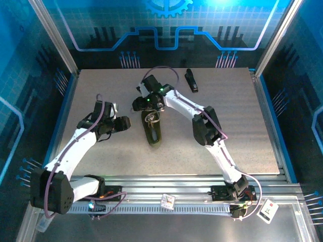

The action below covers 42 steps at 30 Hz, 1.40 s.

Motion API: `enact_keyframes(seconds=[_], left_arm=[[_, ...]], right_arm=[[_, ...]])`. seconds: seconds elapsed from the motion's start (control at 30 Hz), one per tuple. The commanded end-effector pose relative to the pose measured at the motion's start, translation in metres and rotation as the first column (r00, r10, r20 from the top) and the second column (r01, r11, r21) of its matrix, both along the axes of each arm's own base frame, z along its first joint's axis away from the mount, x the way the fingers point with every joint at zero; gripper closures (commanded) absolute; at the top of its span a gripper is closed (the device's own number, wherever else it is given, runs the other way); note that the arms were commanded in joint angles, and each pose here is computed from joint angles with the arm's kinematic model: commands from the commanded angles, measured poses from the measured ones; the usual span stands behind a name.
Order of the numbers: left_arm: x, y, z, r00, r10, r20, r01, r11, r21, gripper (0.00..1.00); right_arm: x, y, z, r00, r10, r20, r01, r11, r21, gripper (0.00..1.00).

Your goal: Tie the shoes

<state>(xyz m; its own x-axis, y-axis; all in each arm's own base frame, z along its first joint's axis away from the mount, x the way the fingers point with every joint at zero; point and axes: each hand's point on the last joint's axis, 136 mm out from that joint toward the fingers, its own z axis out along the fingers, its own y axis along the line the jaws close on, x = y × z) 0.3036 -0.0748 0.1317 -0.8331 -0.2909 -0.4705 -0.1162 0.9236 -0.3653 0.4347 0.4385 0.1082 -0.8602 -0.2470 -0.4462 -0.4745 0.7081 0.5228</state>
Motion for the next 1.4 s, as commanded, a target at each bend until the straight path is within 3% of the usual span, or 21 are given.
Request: enact_keyframes(seconds=[0.0,0.13,0.27,0.6,0.77,1.13,1.37], left_arm=[[0.024,-0.001,0.018,0.994,-0.078,0.078,0.075,0.996,0.038,0.39],[0.045,-0.009,0.024,0.985,-0.143,0.100,0.141,0.990,0.028,0.41],[0.077,-0.017,0.029,0.967,-0.222,0.127,0.216,0.975,0.057,0.43],[0.170,-0.010,-0.015,0.964,-0.225,-0.138,0.246,0.955,0.163,0.51],[0.200,-0.023,-0.038,0.946,-0.261,-0.191,0.296,0.936,0.189,0.53],[0.239,-0.035,-0.090,0.919,-0.272,-0.284,0.340,0.912,0.227,0.52],[0.234,-0.041,-0.116,0.899,-0.274,-0.343,0.353,0.915,0.195,0.52]], right_arm=[[0.008,-0.015,0.112,0.989,-0.038,0.141,0.009,0.979,0.205,0.48],[0.010,-0.052,0.127,0.979,-0.113,0.172,0.075,0.974,0.212,0.48],[0.005,-0.086,0.111,0.977,-0.142,0.161,0.118,0.981,0.151,0.48],[-0.040,-0.136,0.044,0.984,-0.151,0.091,0.153,0.988,-0.011,0.53],[-0.051,-0.154,0.026,0.980,-0.177,0.088,0.183,0.981,-0.060,0.55],[-0.064,-0.151,-0.003,0.984,-0.171,0.042,0.175,0.979,-0.101,0.57],[-0.083,-0.138,-0.011,0.991,-0.128,0.025,0.130,0.982,-0.133,0.56]])
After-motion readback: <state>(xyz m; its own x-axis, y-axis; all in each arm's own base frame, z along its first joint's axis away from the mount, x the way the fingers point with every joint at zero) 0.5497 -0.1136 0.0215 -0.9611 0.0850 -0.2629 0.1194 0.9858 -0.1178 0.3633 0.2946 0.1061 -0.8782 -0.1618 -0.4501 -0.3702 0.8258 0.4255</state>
